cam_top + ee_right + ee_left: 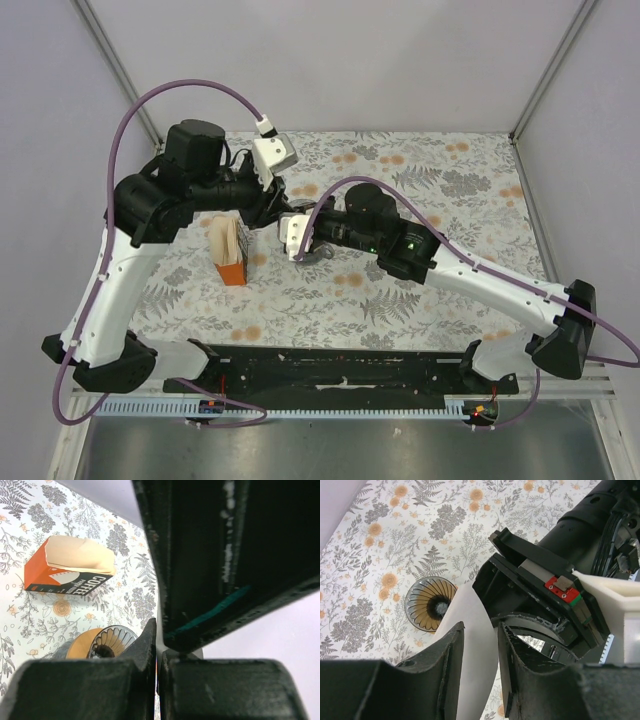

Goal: Place the coffee filter in the dripper

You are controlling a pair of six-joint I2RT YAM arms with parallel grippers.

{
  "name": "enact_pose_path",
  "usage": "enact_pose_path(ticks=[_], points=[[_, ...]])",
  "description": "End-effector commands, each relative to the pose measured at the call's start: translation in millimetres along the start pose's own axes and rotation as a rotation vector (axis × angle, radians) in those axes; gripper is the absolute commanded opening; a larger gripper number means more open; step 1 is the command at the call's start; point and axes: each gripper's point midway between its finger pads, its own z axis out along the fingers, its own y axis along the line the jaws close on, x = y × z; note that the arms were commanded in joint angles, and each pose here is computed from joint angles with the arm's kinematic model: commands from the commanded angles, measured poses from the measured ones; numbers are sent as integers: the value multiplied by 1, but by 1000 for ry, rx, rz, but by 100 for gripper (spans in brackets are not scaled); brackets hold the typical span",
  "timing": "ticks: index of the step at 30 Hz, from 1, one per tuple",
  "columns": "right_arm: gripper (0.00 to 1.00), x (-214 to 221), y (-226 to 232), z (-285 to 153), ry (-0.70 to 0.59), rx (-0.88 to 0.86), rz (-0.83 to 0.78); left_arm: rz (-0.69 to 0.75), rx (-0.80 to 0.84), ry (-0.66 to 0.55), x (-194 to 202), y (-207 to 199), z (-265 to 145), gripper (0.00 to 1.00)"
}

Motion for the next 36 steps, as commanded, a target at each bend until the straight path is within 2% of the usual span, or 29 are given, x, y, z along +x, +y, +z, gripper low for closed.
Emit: enact_pose_path(ticks=[1,9,14,16,22,36], points=[[0,-15,-10,2,-41,17,11,0,-33,-68,-21,4,-7,40],[0,-20,-12,2,-57,13,15,-8,-34,-17,-3,5,0,41],[0,-18,-10,5,-52,9,18,-1,-54,39,12,9,4,33],[0,-17,-10,5,-49,10,14,1,-72,66,19,13,5,29],[0,-16,-9,5,-43,0,-20,-2,-137,111,28,26,6,2],[0,2,13,8,4,-80,-69,-35,-278,21,4,45,-8,2]])
